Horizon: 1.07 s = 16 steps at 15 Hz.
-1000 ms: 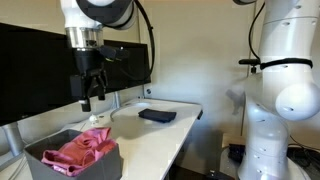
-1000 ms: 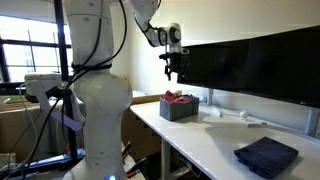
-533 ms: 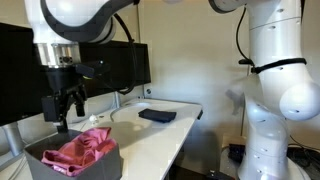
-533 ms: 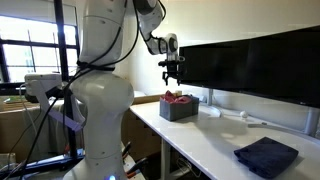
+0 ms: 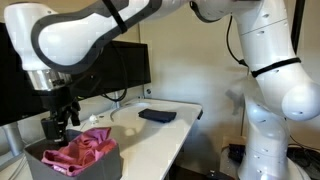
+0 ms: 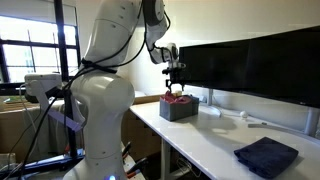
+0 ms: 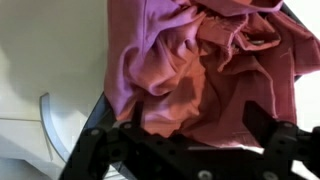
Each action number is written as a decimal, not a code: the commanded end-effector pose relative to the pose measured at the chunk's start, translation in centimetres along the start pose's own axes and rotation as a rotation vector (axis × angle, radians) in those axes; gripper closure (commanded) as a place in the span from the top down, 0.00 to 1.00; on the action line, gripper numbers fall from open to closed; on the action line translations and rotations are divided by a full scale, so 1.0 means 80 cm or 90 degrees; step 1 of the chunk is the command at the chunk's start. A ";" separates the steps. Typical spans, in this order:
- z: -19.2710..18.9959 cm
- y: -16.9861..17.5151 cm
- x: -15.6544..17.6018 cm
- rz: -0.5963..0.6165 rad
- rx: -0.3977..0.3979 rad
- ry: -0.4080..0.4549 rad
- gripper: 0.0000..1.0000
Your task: Remove the pink shirt from the box then put the black one inside.
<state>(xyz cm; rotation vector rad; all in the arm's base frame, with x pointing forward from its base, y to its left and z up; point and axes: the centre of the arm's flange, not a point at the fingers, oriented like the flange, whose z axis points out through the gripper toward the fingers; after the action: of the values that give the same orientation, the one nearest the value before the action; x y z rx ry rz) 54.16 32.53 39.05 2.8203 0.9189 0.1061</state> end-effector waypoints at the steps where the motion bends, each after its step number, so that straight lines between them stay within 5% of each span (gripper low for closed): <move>1: 0.037 -0.007 0.012 -0.020 0.004 -0.010 1.00; 12: 0.142 -0.037 -0.011 -0.042 0.019 -0.045 1.00; 16: 0.187 -0.051 -0.039 -0.038 0.005 -0.098 1.00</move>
<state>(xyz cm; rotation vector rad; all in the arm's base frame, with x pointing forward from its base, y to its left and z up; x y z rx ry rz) 53.58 32.73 27.45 2.8184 0.9749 -0.0533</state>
